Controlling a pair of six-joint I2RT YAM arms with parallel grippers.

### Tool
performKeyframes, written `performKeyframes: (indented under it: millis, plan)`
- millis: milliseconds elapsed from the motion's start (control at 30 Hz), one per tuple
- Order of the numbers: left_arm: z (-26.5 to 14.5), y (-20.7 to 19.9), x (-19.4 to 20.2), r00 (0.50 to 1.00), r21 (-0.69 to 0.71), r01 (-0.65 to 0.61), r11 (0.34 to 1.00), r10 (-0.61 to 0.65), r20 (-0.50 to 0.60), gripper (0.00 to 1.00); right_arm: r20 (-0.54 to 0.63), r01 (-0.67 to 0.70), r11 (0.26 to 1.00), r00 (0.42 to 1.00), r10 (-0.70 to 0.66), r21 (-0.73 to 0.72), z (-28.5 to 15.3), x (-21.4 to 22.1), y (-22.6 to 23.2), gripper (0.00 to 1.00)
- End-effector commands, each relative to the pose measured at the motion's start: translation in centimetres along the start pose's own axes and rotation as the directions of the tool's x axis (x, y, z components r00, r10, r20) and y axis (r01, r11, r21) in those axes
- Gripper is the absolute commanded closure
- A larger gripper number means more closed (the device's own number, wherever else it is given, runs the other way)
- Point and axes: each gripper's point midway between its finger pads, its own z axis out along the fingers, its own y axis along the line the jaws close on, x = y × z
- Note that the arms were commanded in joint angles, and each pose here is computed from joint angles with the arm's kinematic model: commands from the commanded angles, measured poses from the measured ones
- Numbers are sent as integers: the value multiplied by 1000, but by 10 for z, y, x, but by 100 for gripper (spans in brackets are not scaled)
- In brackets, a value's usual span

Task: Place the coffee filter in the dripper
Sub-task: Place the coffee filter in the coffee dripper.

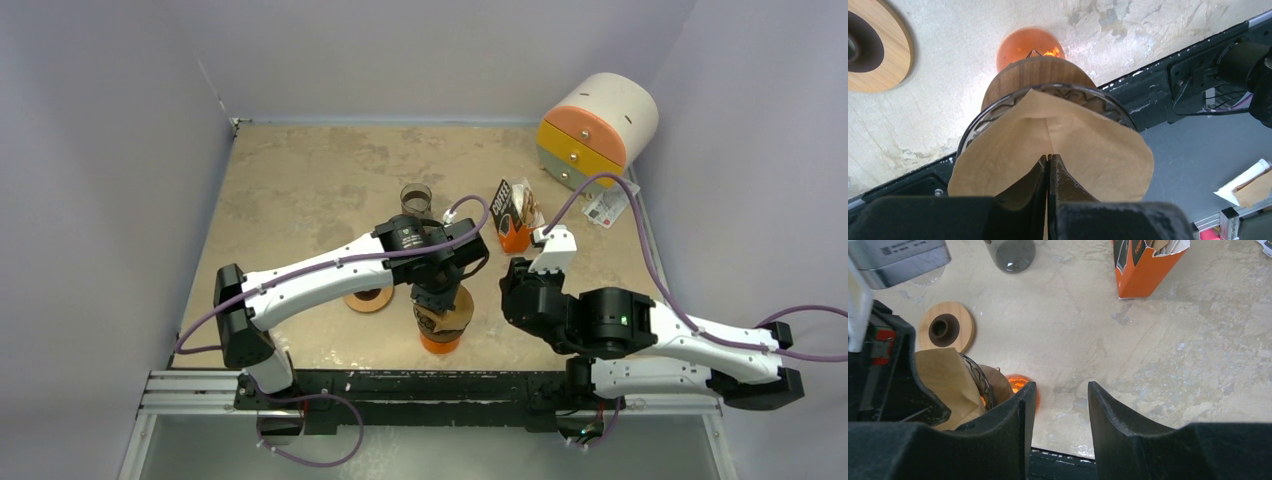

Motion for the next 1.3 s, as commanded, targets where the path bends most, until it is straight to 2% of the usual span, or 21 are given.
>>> performKeyframes:
  millis: [0,300,667,867,967,1267]
  plan:
    - [-29,0,4,1000,61,-14,998,13,22,100,8,-15,1000,1000,15,0,-1,-7,5,54]
    - [-34,0,21,1000,129,-15,991,17,-10,100,-20,2,1000,1000,-2,-24,2,-4,20,54]
    - [-26,9,30,999,118,-29,993,32,-22,100,-103,-24,982,995,4,-186,-6,1,59,54]
    - [-25,8,29,999,122,-39,992,41,-17,100,-153,-44,972,988,8,-231,-7,11,68,51]
    - [-25,8,29,999,124,-42,991,45,-15,100,-173,-49,969,985,7,-241,-6,16,71,46]
    - [-26,8,28,999,125,-45,991,46,-9,100,-232,-83,958,973,19,-273,3,31,86,45]
